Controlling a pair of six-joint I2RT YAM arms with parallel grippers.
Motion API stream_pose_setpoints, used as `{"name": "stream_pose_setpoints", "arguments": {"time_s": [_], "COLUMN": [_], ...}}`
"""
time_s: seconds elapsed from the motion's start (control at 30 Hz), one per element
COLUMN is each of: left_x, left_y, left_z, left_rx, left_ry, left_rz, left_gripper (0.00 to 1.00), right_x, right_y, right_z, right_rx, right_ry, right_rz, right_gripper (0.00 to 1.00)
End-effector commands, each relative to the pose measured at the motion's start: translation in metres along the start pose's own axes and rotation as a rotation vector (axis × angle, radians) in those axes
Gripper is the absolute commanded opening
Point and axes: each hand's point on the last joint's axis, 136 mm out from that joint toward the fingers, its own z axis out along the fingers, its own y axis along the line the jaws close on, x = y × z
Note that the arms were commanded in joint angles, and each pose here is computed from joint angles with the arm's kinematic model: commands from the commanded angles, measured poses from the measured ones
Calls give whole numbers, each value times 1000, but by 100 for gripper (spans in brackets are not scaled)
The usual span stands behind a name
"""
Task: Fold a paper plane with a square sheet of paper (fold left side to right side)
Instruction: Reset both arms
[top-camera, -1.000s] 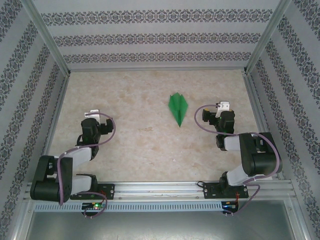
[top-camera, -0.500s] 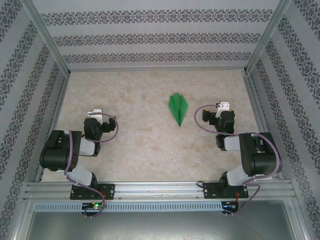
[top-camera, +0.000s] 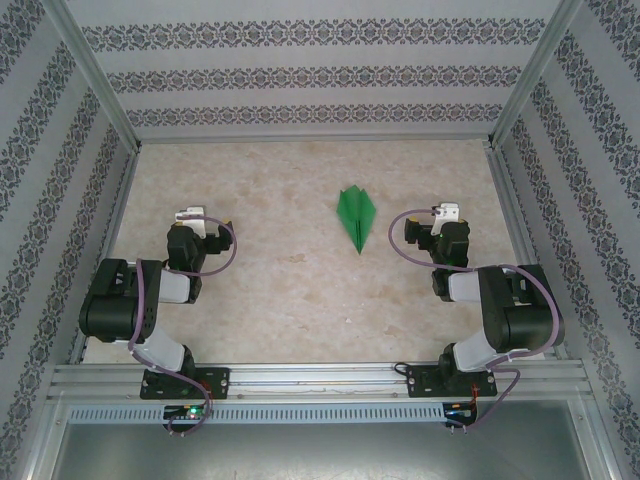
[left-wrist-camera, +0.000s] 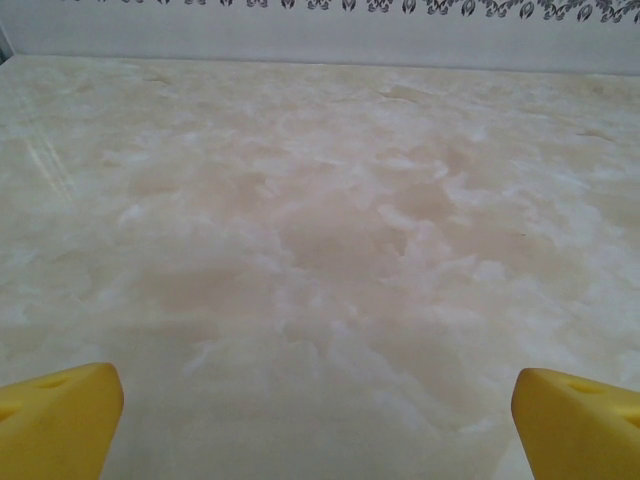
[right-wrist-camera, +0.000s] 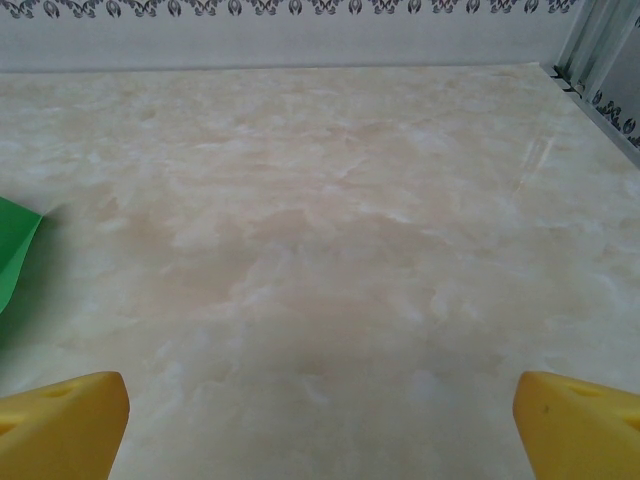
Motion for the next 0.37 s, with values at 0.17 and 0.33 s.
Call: {"name": "stream_pose_setpoints", "arguments": {"time_s": [0.17,0.33], "left_x": [-5,-4], "left_y": [3,2], "left_z": [0,0], "left_rx": [6,6], "left_ry": [-10,-9], "left_rz": [19,19], "left_gripper": [99,99], "right_x": [-19,-18], "right_y": [1,1], "right_z": [2,2], "right_rx": [-12,-11], "right_ry": [-59,-58], "right_rz": [-4,-4], "right_gripper": [98,98]}}
